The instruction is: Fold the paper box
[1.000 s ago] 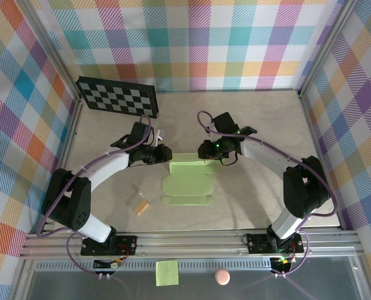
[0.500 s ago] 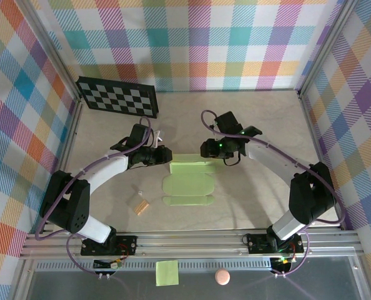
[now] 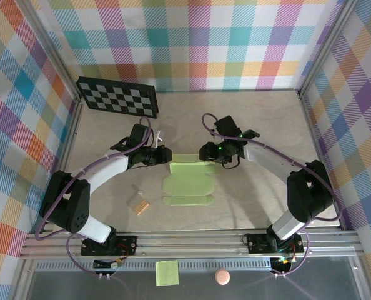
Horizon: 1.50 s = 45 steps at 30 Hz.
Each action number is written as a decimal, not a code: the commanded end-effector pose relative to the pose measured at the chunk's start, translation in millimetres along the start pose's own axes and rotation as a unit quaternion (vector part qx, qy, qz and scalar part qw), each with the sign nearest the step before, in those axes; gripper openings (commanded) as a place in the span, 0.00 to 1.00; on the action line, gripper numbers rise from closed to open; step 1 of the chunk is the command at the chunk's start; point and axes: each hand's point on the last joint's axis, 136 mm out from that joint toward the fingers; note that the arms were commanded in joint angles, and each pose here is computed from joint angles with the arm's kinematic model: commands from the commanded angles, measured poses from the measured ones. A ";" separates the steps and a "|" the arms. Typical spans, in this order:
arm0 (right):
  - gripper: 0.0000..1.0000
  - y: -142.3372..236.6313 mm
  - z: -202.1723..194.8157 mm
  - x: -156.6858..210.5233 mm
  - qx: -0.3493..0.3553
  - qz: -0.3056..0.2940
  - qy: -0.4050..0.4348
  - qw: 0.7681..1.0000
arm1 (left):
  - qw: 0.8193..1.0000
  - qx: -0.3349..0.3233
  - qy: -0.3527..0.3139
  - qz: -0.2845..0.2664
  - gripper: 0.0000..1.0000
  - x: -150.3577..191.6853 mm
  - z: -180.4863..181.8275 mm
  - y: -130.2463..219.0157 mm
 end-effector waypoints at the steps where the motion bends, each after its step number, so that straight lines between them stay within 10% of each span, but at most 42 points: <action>1: 0.48 -8.9 11.9 -5.4 -0.043 -0.006 -0.023 0.999 | 0.998 -0.038 0.018 0.054 0.20 32.6 22.1 -10.6; 21: 0.19 -25.6 11.4 -5.3 -0.073 -0.028 -0.056 0.995 | 0.997 -0.045 0.017 0.057 0.19 34.8 26.2 -11.6; 30: 0.39 -5.1 5.9 -5.4 -0.051 -0.058 -0.031 0.997 | 0.997 -0.041 0.032 0.053 0.18 37.6 30.6 -10.1; 45: 0.46 14.8 -42.3 24.0 -0.023 -0.112 -0.071 0.991 | 0.999 -0.017 0.045 0.024 0.17 23.1 36.6 0.7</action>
Point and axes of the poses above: each hand's point on the last joint's axis, 136 mm out from that joint toward the fingers, its own y axis back along the fingers, its own z axis along the line the jaws close on, x = y × z, and after that the axes turned 5 degrees about y, right-handed
